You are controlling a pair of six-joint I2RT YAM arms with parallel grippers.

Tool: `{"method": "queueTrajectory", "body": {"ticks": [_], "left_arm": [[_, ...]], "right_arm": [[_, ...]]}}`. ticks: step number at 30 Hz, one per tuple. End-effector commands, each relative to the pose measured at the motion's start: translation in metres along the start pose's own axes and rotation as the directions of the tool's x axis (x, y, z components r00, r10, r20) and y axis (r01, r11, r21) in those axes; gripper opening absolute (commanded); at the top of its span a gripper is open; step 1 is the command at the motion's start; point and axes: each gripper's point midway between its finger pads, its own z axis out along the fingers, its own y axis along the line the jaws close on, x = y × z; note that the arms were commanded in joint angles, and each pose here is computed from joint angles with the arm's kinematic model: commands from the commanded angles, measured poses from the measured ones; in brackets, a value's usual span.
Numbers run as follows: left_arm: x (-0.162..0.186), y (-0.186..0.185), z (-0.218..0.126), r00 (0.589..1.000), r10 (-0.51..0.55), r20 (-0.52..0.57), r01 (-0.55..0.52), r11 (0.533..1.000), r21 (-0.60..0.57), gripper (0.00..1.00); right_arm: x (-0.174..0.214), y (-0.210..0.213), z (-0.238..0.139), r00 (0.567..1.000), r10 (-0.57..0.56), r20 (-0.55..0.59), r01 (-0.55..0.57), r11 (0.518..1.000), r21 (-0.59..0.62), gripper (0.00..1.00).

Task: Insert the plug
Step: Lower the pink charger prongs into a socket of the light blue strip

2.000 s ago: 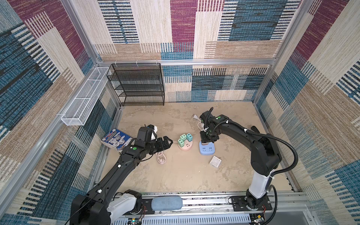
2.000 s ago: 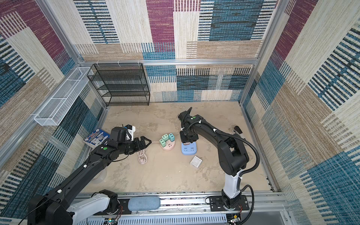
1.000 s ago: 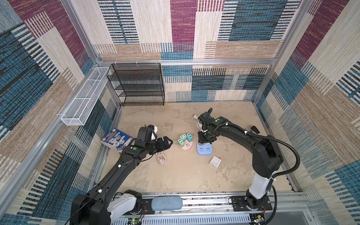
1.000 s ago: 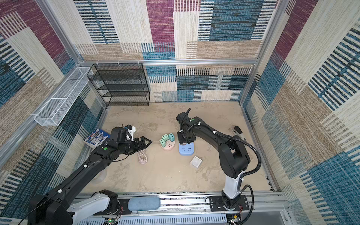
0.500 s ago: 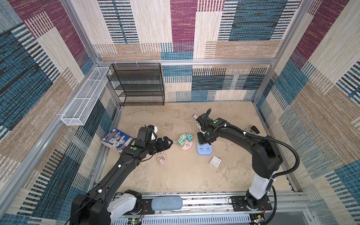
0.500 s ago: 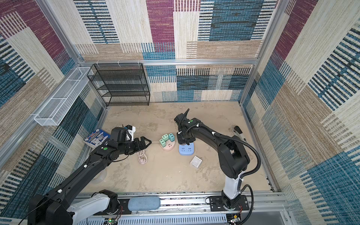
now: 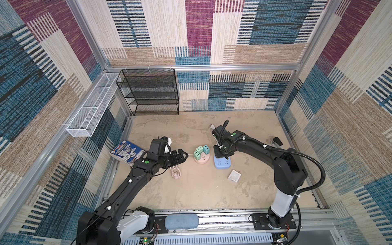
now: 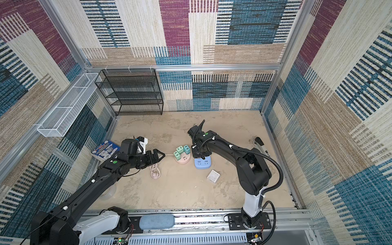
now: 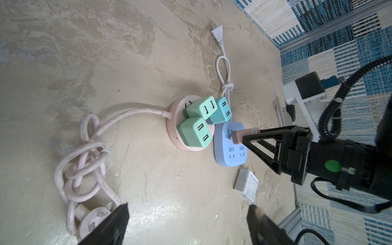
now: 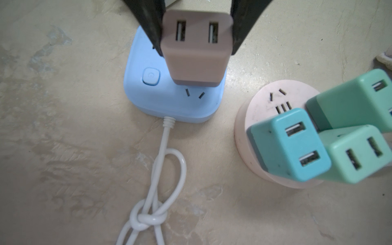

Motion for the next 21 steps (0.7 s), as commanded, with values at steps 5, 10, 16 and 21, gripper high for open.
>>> {"method": "queueTrajectory", "body": {"ticks": [5, 10, 16, 21], "left_arm": [[0.0, -0.001, 0.002, 1.0, 0.004, 0.0, -0.004, 1.0, 0.014, 0.92], [0.0, -0.002, 0.003, 1.0, 0.0, -0.007, 0.0, 1.0, 0.018, 0.92], [0.002, 0.0, 0.003, 1.0, 0.0, -0.003, 0.0, 1.0, 0.015, 0.92], [0.003, 0.002, 0.004, 1.0, -0.003, -0.006, 0.003, 1.0, 0.012, 0.92]], "right_arm": [[0.018, 0.003, 0.01, 1.0, 0.024, -0.012, -0.024, 1.0, 0.009, 0.0], [0.024, 0.003, 0.015, 1.0, 0.02, -0.023, -0.02, 1.0, 0.013, 0.0], [0.033, -0.006, 0.021, 0.999, 0.006, -0.05, -0.003, 0.998, 0.061, 0.0], [0.048, -0.014, 0.039, 0.994, -0.006, -0.106, 0.018, 0.994, 0.11, 0.0]]}}
